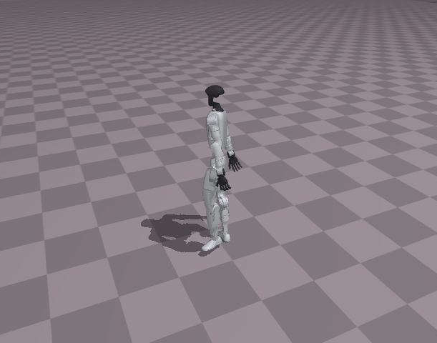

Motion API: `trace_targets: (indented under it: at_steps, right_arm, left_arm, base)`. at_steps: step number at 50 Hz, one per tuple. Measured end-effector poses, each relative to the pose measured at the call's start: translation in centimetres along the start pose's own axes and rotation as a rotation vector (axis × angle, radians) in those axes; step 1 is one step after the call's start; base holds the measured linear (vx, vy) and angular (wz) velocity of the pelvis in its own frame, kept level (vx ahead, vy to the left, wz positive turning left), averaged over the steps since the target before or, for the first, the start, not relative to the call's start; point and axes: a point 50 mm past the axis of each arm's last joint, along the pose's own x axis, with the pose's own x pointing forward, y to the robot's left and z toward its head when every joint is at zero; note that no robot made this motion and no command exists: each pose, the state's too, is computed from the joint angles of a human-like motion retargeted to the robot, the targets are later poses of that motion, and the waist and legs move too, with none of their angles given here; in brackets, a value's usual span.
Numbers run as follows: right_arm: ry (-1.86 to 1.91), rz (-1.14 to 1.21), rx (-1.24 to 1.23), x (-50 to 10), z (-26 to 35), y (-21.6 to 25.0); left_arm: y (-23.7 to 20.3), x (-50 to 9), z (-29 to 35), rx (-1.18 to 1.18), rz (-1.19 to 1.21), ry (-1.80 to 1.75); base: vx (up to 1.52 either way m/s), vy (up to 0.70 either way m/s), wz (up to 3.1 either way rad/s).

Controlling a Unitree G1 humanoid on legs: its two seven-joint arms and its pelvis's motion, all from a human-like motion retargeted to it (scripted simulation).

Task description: In place motions

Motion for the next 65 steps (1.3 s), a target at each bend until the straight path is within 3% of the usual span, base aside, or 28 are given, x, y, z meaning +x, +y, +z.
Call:
trace_targets:
  at_steps: [13, 20, 33, 42, 55, 65]
  right_arm:
    - [-0.082, -0.039, 0.06, -0.2, 2.3, -0.9]
    - [-0.246, -0.06, 0.065, -1.0, 6.4, -1.3]
    - [-0.26, -0.105, 0.026, -1.0, 6.5, -1.7]
    - [-0.264, -0.036, 0.099, -1.1, 6.9, -0.9]
    - [-0.149, 0.055, 0.079, -0.2, 3.7, 1.5]
    - [-0.248, -0.029, 0.053, -0.8, 6.3, -0.2]
  left_arm:
    - [-1.6, 0.0, -4.1, -0.208, -0.008, 0.124]
    - [-2.2, 0.2, -3.1, -0.155, -0.034, 0.085]
    - [-2.0, 0.1, 3.9, -0.048, -0.023, -0.077]
    - [1.0, -1.4, 9.7, 0.121, 0.064, -0.226]
    - [-1.1, -0.2, 4.3, 0.101, 0.0, -0.028]
    - [-1.9, 0.2, 1.3, 0.06, -0.017, 0.038]
  base:
    - [0.1, 0.18, 1.07]
    - [0.16, 0.21, 0.51]
    - [0.18, 0.2, 0.82]
    - [0.03, -0.09, 1.19]
    - [0.23, -0.07, 0.71]
    - [0.08, -0.05, 0.36]
